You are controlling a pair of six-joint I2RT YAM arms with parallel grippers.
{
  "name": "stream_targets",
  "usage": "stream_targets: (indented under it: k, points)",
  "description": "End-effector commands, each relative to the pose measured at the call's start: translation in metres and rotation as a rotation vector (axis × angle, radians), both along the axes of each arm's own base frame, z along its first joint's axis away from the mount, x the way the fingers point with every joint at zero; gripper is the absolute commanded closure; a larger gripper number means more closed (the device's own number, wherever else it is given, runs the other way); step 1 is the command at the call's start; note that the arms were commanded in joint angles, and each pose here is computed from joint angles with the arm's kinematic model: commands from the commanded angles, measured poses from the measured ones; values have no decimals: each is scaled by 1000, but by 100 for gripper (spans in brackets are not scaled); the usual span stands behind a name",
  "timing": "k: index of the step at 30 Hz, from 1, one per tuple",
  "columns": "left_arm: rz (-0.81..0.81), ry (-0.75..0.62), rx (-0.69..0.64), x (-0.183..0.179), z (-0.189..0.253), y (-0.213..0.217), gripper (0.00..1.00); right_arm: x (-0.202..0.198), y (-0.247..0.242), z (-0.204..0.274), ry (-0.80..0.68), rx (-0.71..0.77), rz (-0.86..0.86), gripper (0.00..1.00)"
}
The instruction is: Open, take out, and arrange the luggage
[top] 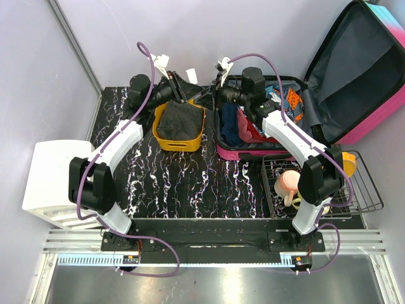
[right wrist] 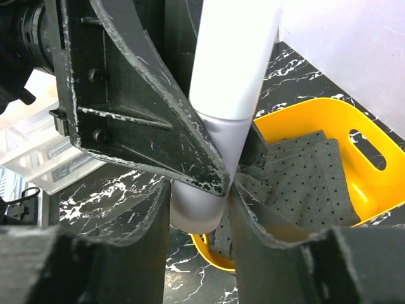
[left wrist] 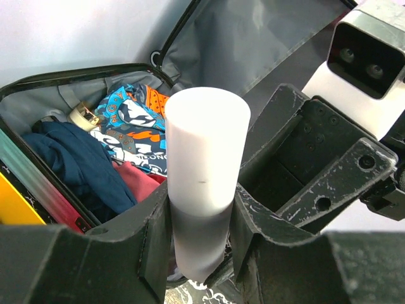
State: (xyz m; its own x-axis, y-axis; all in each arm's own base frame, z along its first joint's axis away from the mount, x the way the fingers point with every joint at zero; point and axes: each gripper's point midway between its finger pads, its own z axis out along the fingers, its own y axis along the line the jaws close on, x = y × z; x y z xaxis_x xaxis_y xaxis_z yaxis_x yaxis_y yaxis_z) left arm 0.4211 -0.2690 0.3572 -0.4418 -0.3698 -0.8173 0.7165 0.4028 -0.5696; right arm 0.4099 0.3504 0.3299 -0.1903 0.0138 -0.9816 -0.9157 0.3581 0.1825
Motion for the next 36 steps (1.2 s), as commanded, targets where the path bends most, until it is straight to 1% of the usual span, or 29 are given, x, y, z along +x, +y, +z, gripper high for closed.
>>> stream_targets:
  k: [1, 3, 4, 5, 6, 8, 9, 11, 12, 13, 14, 15, 16, 17, 18, 20, 26, 33, 36]
  points:
    - [-28, -110, -73, -23, 49, -3, 96, 12, 0, 24, -98, 32, -41, 60]
    - [-21, -101, -77, -23, 47, -2, 96, 11, 0, 26, -100, 39, -38, 37]
    - [-18, -94, -81, -23, 46, -1, 97, 11, 1, 26, -100, 43, -36, 30]
    - [-23, -91, -82, -24, 45, -3, 97, 10, 2, 27, -104, 44, -33, 27]
    - [-23, -91, -83, -24, 45, -3, 97, 12, 3, 26, -104, 42, -32, 32]
    - [-21, -95, -84, -25, 46, -3, 97, 12, 5, 26, -101, 42, -29, 38]
    - [-21, -95, -82, -24, 45, -3, 97, 12, 7, 27, -104, 44, -26, 46]
    - [-18, -92, -82, -24, 46, -3, 93, 13, 7, 27, -103, 42, -26, 57]
    - [-14, -91, -81, -24, 47, -2, 87, 11, 7, 29, -108, 41, -24, 65]
    - [-14, -103, -72, -25, 48, -2, 78, 10, 6, 29, -116, 33, -22, 81]
    - [-1, -103, -63, -24, 51, 3, 58, 9, 5, 25, -116, 24, -20, 90]
    - [8, -108, -53, -23, 52, 7, 51, 6, 3, 28, -129, 22, -20, 98]
    - [34, -117, -23, -20, 53, 15, 47, 5, 2, 27, -142, 15, -18, 100]
    - [45, -119, -5, -19, 53, 19, 42, 4, 1, 21, -155, -1, -14, 100]
    - [61, -138, 24, -16, 52, 24, 41, 1, -1, 25, -176, -4, -11, 100]
    - [79, -123, 43, -14, 54, 35, 39, -3, -2, 22, -181, -7, 3, 100]
    - [49, -109, 34, -22, 56, 37, 35, -11, 2, 22, -208, -5, 54, 100]
    - [49, -67, 15, -18, 49, 35, 35, -22, 11, 27, -228, 5, 102, 100]
    - [52, -82, 17, -18, 51, 35, 36, -27, 15, 27, -239, 1, 122, 100]
